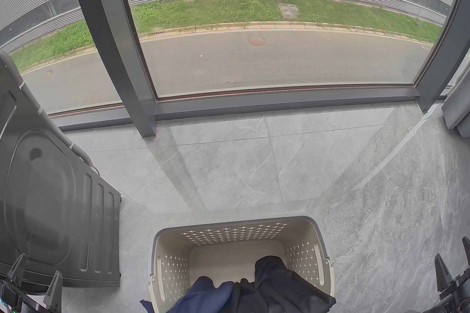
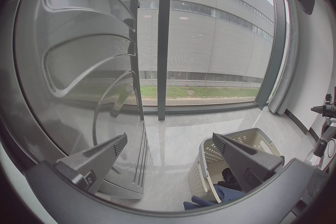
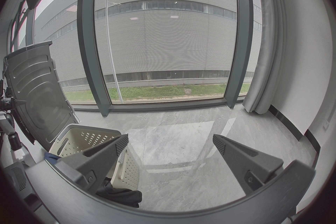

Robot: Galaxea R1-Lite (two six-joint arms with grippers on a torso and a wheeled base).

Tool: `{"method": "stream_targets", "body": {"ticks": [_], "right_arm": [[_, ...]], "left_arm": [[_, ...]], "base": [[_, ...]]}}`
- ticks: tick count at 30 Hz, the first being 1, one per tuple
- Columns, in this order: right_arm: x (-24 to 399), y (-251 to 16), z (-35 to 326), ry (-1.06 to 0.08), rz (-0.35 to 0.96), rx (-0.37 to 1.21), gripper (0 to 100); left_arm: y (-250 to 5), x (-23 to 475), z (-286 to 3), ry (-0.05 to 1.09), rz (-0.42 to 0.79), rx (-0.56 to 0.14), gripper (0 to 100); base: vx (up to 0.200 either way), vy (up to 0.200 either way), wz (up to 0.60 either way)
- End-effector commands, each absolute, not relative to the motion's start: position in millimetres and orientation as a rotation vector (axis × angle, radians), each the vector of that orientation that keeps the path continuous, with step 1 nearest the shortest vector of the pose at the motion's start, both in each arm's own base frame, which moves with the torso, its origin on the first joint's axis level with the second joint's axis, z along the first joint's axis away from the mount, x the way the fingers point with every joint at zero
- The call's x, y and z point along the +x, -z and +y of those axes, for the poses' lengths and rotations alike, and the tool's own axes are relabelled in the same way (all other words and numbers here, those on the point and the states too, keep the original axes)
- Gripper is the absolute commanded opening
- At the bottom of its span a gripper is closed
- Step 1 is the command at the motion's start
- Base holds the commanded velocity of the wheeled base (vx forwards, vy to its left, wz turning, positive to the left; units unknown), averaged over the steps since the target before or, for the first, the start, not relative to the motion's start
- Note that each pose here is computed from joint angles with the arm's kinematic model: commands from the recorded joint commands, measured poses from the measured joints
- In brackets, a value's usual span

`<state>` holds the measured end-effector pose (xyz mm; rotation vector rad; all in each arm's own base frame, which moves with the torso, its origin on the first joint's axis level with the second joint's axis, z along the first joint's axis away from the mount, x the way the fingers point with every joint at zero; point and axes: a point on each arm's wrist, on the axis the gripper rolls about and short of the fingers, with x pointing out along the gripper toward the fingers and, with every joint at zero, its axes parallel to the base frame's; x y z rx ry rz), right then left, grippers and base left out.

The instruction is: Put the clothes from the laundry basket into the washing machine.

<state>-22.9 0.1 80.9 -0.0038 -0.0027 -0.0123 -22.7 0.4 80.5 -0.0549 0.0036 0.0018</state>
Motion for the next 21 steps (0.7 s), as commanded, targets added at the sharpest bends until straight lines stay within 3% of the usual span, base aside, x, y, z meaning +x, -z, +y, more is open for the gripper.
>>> {"method": "stream_targets", "body": {"ticks": [1,12,17,21], "right_arm": [[-22.8,-75.6,0.1,0.012,-0.002,-0.005,100],[-22.8,-75.6,0.1,0.012,-0.002,-0.005,100],[-22.8,-75.6,0.1,0.012,-0.002,-0.005,100],[-22.8,-75.6,0.1,0.012,-0.002,-0.005,100]], "left_arm": [[-75.3,-22.5,0.3,-0.003,0.008,-0.055,100],[-75.3,-22.5,0.3,-0.003,0.008,-0.055,100],[-75.3,-22.5,0.3,-0.003,0.008,-0.055,100],[-75.7,-22.6,0.4,-0.002,0.006,-0.055,100]], "base": [[0.0,0.0,0.0],[0.0,0.0,0.0],[0.2,0.0,0.0],[0.0,0.0,0.0]]}}
